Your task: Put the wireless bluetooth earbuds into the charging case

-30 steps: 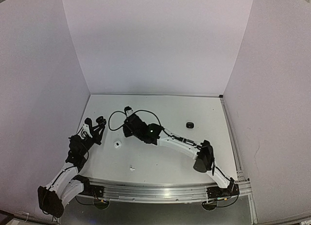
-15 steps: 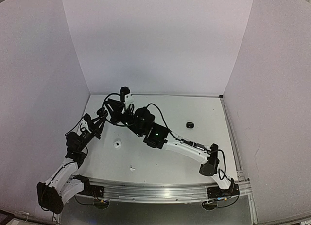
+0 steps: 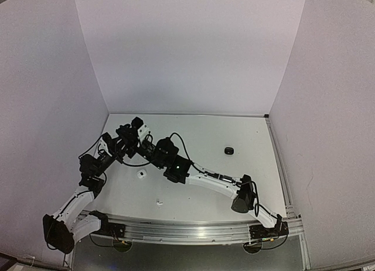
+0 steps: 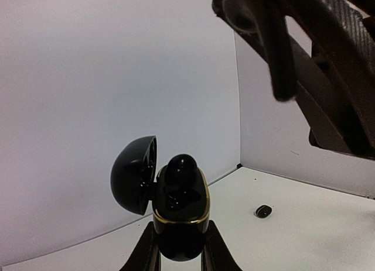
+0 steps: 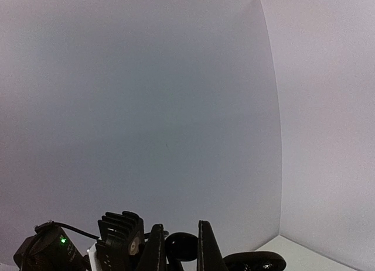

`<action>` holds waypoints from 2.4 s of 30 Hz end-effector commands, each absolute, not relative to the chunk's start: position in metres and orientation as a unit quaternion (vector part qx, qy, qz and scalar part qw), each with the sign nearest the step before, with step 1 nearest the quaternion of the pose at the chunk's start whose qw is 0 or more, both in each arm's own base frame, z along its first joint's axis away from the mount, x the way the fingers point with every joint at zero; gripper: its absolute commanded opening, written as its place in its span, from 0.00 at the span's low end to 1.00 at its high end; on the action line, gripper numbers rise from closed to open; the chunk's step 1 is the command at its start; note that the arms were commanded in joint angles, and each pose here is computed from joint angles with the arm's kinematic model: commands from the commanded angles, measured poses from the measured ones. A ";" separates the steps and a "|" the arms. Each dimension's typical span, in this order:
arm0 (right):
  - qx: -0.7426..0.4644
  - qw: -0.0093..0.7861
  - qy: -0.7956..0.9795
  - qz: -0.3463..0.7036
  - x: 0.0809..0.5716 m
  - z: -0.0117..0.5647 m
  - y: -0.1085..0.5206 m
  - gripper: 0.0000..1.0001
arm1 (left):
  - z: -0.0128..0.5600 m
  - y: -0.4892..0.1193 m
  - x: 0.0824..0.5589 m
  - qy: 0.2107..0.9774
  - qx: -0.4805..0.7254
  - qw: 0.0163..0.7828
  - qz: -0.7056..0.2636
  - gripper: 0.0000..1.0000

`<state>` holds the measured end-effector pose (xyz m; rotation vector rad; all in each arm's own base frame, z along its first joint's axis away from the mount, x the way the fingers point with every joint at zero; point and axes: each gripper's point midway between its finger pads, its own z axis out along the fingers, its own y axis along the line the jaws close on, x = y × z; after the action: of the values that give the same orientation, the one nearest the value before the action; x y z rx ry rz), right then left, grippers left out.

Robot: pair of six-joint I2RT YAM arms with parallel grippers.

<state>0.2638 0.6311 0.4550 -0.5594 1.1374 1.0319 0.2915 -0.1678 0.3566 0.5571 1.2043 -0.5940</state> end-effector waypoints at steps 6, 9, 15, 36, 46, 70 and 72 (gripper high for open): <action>-0.301 0.737 0.446 0.408 0.252 0.461 0.633 0.00 | 0.381 -0.173 0.280 0.515 0.277 0.762 -0.278 0.00; -0.314 0.739 0.442 0.399 0.251 0.456 0.637 0.00 | 0.384 -0.176 0.275 0.511 0.279 0.755 -0.303 0.00; -0.318 0.740 0.448 0.388 0.254 0.451 0.635 0.00 | 0.387 -0.180 0.268 0.508 0.280 0.743 -0.334 0.00; -0.273 0.767 0.460 0.356 0.271 0.459 0.619 0.00 | 0.386 -0.181 0.264 0.510 0.280 0.736 -0.346 0.00; -0.270 0.762 0.476 0.348 0.277 0.449 0.617 0.00 | 0.388 -0.181 0.266 0.502 0.278 0.744 -0.342 0.00; -0.249 0.738 0.505 0.372 0.295 0.427 0.616 0.00 | 0.390 -0.180 0.265 0.492 0.277 0.751 -0.342 0.00; -0.251 0.733 0.509 0.374 0.294 0.423 0.617 0.00 | 0.390 -0.178 0.268 0.495 0.267 0.752 -0.342 0.00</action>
<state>0.2886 0.6276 0.4152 -0.5848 1.0971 0.8090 0.2766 -0.1813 0.3586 0.5886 1.2046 -0.7658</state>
